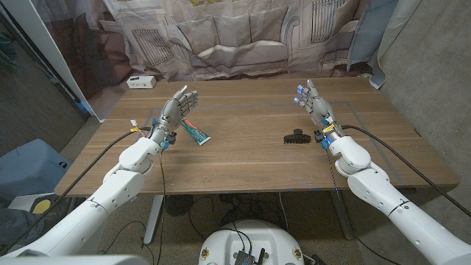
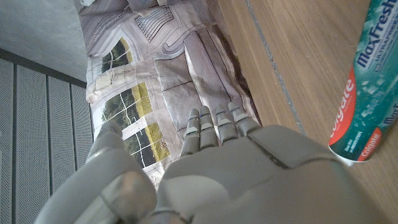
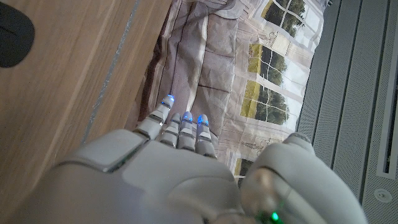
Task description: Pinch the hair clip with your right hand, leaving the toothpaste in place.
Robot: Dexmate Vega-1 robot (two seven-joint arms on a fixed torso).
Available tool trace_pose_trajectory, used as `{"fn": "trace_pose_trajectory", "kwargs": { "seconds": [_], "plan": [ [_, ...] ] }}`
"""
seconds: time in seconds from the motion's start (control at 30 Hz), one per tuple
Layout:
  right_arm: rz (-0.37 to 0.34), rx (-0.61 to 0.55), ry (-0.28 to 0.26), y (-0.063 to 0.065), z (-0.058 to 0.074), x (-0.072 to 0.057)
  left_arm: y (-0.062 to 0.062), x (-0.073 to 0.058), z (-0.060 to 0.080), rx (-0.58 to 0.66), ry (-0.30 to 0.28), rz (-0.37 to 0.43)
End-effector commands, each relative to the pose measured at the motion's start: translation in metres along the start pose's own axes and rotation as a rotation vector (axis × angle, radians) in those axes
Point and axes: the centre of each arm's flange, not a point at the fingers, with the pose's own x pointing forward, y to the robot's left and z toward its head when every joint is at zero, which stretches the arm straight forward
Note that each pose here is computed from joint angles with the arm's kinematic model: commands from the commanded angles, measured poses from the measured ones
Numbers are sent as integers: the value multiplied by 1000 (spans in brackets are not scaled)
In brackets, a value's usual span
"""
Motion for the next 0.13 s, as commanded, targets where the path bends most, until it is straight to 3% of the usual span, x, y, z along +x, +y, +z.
{"fn": "trace_pose_trajectory", "kwargs": {
  "seconds": [0.03,0.13],
  "plan": [
    [-27,66,10,-1,-12,3,4,3,-7,-13,25,-12],
    [-27,61,16,0,-12,4,5,3,-7,-12,26,-13]
  ]
}}
